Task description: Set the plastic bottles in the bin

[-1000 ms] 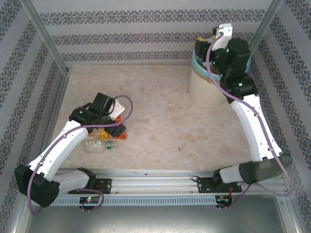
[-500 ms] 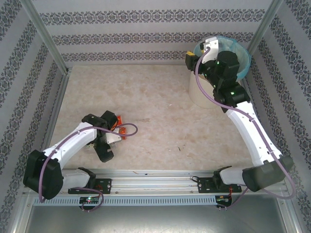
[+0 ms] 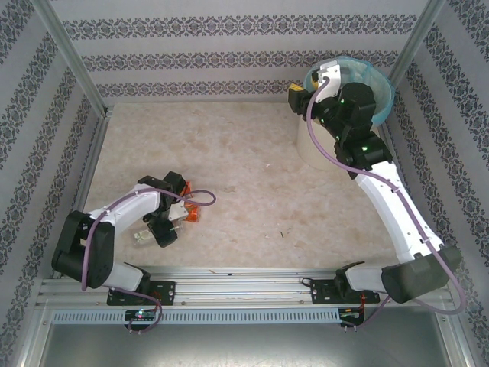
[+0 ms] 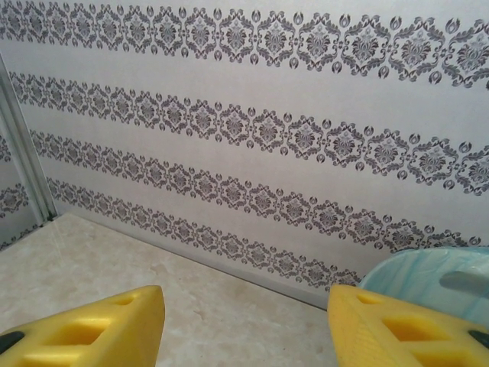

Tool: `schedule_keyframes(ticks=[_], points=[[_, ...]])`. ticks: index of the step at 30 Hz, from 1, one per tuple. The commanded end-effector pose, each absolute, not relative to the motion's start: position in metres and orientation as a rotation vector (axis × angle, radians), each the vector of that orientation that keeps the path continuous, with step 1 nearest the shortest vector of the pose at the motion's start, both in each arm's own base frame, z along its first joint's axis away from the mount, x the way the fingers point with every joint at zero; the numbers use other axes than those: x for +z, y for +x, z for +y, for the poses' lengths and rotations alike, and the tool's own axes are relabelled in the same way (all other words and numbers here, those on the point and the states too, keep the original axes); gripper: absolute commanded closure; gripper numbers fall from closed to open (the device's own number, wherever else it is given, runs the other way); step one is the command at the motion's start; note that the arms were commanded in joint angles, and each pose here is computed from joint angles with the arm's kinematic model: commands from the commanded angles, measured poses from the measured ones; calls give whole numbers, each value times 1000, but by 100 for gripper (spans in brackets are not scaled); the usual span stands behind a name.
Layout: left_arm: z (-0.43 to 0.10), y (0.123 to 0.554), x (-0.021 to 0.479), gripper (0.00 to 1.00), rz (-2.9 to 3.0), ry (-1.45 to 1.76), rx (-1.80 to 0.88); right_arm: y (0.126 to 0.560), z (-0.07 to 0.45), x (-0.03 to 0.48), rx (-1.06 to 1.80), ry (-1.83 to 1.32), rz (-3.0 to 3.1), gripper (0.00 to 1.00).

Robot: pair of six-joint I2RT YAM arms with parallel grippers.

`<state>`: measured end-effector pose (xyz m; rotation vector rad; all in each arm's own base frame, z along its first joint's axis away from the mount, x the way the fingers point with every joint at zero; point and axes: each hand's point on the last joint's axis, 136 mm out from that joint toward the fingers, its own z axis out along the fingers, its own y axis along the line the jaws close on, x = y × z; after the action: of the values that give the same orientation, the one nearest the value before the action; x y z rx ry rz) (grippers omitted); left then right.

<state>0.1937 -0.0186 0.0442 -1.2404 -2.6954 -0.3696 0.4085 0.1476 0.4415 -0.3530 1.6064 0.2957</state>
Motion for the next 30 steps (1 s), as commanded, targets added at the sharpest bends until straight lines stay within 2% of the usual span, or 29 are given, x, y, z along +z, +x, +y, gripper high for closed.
schedule_keyframes(ticks=[1, 10, 19, 23, 30], points=[[-19, 191, 42, 13, -2705, -1193, -340, 411, 157, 436, 327, -380, 1602, 41], [-32, 174, 44, 32, -2707, -1176, -181, 414, 155, 434, 313, -381, 1602, 41], [-39, 167, 53, 38, -2737, -1190, -131, 410, 151, 437, 314, -364, 1597, 42], [-47, 179, 64, 47, -2799, -1223, -128, 408, 151, 439, 332, -349, 1596, 42], [-78, 183, 89, 51, -2885, -1216, 108, 398, 162, 437, 385, -355, 1603, 44]])
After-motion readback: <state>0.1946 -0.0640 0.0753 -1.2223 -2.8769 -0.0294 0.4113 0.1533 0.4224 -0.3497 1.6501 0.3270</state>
